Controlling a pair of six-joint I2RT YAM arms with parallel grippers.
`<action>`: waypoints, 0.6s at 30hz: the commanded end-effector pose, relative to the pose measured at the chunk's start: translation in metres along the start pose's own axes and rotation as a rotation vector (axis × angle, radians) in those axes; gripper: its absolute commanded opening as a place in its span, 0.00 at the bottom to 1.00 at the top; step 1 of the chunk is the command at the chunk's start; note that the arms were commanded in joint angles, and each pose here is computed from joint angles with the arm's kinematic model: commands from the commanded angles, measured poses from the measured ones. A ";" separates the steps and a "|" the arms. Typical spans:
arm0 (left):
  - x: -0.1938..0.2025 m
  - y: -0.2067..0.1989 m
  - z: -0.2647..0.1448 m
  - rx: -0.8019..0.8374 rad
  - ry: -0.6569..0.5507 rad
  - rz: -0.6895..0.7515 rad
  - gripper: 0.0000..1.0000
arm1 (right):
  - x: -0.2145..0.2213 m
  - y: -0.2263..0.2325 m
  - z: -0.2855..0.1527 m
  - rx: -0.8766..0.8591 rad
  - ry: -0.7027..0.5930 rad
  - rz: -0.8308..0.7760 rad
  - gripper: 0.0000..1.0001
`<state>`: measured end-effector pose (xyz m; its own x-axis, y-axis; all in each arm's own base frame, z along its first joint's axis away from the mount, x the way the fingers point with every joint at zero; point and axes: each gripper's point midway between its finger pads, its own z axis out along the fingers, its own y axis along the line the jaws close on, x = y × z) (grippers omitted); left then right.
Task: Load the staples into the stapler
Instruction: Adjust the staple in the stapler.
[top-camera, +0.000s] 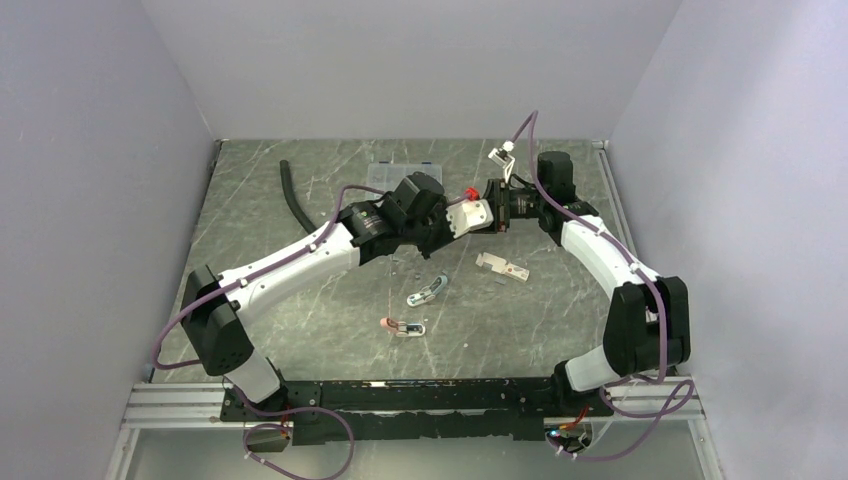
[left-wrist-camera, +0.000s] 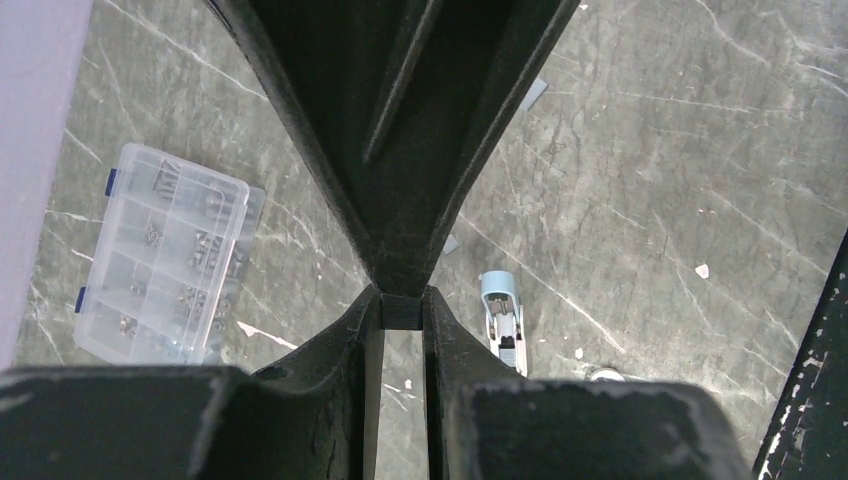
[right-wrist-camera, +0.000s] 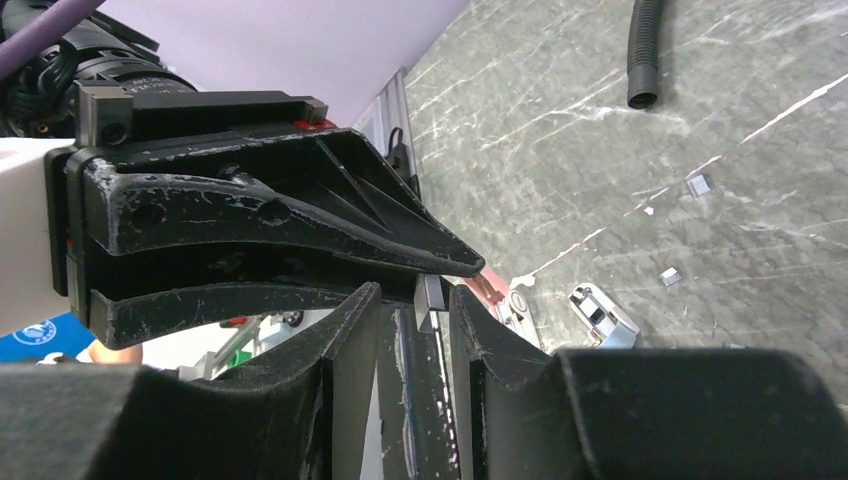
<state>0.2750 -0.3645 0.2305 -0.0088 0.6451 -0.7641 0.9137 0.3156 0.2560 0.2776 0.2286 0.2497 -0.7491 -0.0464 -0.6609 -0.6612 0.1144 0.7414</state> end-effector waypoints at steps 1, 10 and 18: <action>-0.024 0.015 -0.004 -0.050 -0.067 -0.016 0.11 | 0.001 0.001 0.001 -0.031 0.006 -0.028 0.35; -0.020 0.017 -0.004 -0.066 -0.064 -0.021 0.11 | 0.004 -0.002 0.003 -0.045 0.007 -0.003 0.34; -0.020 0.013 -0.002 -0.044 -0.066 -0.017 0.10 | 0.002 -0.003 0.004 -0.043 0.006 0.011 0.31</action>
<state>0.2810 -0.3635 0.2334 -0.0074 0.6397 -0.7686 0.9031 0.3344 0.2695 0.2786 0.2298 0.2392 -0.7816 -0.0439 -0.6222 -0.6230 0.1061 0.7750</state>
